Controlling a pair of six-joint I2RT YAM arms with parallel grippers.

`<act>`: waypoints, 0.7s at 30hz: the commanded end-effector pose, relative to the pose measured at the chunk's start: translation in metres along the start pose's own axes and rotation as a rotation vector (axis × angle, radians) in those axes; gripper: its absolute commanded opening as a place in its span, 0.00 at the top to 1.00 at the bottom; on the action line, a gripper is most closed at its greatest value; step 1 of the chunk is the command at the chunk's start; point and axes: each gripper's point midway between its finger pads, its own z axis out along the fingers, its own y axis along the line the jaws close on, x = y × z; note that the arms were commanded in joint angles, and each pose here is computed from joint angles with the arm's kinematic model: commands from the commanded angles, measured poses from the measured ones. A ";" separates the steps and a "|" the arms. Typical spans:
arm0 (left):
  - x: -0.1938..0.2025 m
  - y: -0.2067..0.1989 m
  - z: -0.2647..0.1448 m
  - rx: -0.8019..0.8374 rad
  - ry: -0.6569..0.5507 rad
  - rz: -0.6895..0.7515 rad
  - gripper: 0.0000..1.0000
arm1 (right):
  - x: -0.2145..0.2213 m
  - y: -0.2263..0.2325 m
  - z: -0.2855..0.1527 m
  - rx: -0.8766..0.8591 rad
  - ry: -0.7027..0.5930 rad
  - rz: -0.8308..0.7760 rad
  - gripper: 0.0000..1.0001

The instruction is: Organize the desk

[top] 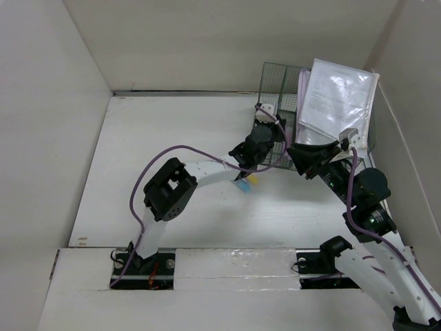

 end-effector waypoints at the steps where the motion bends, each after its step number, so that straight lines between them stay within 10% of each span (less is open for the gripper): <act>1: -0.003 -0.009 -0.010 0.038 0.042 -0.026 0.88 | -0.013 0.005 0.000 -0.022 -0.054 -0.017 0.64; 3: 0.012 -0.007 -0.015 0.048 0.089 -0.037 1.00 | -0.014 0.006 -0.001 -0.024 -0.055 -0.017 0.64; 21: 0.093 -0.031 -0.015 0.198 0.380 -0.020 1.00 | -0.014 0.006 -0.001 -0.022 -0.055 -0.017 0.64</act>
